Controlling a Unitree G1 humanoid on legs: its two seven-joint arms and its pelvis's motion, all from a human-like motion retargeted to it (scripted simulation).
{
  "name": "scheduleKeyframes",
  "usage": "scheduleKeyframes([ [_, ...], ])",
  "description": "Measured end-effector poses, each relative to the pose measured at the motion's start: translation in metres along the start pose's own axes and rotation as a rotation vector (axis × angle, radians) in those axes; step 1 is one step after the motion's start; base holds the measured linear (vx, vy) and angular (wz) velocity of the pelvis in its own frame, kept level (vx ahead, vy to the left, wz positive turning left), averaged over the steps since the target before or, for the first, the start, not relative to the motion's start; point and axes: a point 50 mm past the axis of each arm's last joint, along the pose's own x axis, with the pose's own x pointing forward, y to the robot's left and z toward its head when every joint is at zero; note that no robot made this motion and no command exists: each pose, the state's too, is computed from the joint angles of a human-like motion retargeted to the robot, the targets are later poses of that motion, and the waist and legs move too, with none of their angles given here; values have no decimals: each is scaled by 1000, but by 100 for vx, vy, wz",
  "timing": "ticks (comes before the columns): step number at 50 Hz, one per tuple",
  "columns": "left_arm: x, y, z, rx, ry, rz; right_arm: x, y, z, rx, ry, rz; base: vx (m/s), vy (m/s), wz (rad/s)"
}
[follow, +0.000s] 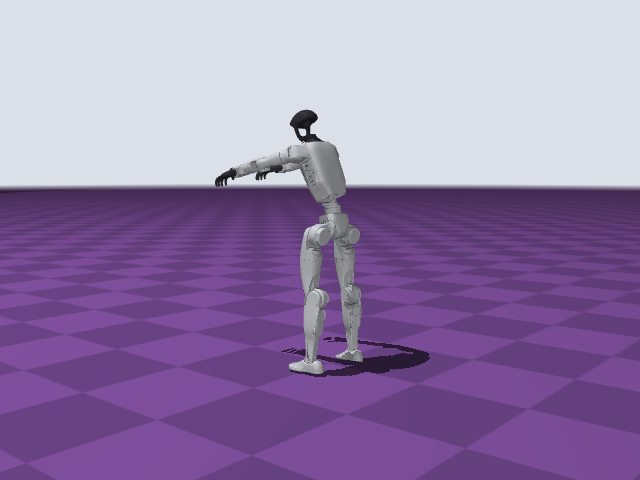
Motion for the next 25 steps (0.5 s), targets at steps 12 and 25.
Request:
scheduleKeyframes([
  [12, -55, -67, -31, -519, -77, 208, -51, 84, 2, 403, -139, -252, 7, 15, -20],
  [25, -239, -226, -66, -905, 358, 179, -223, 215, -36, 487, 55, -57, -8, 14, -51],
])
